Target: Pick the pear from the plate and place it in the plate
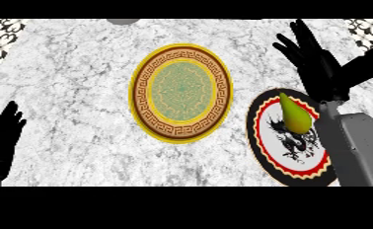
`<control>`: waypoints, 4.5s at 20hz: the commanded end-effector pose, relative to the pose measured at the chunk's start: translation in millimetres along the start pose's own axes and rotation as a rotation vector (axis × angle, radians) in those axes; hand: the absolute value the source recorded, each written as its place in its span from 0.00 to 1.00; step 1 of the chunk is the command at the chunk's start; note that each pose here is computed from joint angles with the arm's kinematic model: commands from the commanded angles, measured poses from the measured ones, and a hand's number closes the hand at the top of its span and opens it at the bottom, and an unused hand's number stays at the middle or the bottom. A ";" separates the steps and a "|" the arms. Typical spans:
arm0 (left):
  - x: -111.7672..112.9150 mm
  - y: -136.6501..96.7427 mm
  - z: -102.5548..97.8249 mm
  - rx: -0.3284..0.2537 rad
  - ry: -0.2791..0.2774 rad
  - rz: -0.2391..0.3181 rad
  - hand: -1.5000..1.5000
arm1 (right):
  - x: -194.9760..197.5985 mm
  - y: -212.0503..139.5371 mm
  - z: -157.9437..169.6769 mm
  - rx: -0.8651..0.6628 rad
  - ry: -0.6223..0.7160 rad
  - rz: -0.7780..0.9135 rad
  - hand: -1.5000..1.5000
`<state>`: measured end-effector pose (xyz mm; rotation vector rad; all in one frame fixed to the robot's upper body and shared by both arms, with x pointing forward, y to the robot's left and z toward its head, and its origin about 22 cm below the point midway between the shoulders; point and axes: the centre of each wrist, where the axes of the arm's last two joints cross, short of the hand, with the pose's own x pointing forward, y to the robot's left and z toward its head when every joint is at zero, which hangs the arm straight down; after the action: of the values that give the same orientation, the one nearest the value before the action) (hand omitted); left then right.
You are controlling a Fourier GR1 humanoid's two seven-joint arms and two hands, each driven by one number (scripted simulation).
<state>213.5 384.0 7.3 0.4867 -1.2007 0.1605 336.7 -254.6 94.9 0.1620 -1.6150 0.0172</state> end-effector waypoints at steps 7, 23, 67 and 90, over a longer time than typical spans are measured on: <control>23.3 -55.2 1.5 -0.264 -0.267 -0.005 0.50 | 39.3 -9.9 -14.1 0.083 -0.073 0.613 1.00; 3.5 -87.0 2.3 -0.382 -0.337 0.030 0.50 | -57.0 14.1 88.7 -0.347 -0.267 0.493 0.00; -12.3 -94.8 -7.1 -0.378 -0.347 0.015 0.50 | -65.1 -34.3 44.5 -0.069 0.546 1.087 0.00; 3.4 -89.1 -5.3 -0.351 -0.330 0.029 0.50 | -105.9 23.6 173.8 -0.326 0.503 1.221 1.00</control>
<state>245.6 307.3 -15.9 0.1838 -1.5142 -0.1183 211.4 -254.2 -14.1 -0.8970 -1.0238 0.6901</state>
